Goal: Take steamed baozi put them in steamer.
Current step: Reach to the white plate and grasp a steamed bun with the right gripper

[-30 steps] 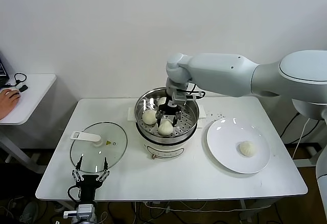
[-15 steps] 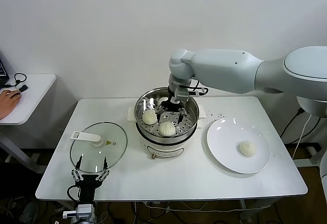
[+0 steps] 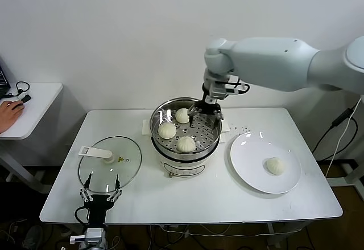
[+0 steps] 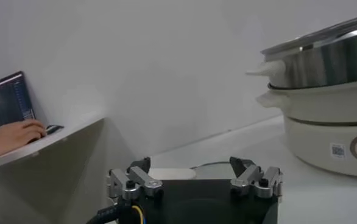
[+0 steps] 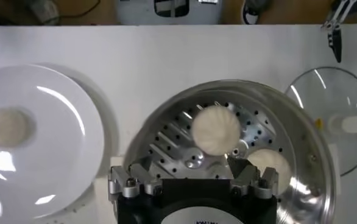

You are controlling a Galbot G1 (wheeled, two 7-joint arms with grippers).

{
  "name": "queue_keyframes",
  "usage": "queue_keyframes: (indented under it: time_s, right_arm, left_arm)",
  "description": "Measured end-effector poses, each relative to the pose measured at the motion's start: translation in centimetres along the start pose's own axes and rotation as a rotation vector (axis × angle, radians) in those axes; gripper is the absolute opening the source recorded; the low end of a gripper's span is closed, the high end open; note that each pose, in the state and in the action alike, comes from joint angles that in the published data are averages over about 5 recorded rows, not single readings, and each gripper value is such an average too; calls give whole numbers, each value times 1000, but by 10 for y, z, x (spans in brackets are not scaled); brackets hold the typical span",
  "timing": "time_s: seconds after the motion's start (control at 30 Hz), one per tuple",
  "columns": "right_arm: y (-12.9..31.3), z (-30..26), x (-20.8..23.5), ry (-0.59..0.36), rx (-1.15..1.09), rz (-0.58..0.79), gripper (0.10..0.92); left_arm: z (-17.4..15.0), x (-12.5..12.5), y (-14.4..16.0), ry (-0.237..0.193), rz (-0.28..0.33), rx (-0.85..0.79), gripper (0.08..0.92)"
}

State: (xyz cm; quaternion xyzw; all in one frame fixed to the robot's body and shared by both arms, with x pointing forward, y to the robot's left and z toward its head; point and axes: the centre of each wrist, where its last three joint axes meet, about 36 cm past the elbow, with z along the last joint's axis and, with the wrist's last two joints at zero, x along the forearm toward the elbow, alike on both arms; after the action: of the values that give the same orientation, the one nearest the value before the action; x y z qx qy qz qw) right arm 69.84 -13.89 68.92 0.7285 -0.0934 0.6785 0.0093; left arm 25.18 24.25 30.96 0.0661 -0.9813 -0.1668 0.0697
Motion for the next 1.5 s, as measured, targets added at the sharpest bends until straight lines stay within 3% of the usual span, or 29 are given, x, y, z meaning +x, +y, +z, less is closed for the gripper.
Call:
queue_keyframes:
  time_s: [0.53, 1.07, 1.5]
  right_arm:
    - [106, -13, 16, 145, -562, -59, 823]
    - [224, -23, -33, 158, -1069, -99, 823]
    - [266, -17, -82, 144, -1205, -129, 823]
  left_arm:
    - [2, -2, -4, 2, 9, 5, 823]
    - [2, -2, -5, 8, 14, 4, 823]
    - [7, 1, -3, 19, 9, -1, 823]
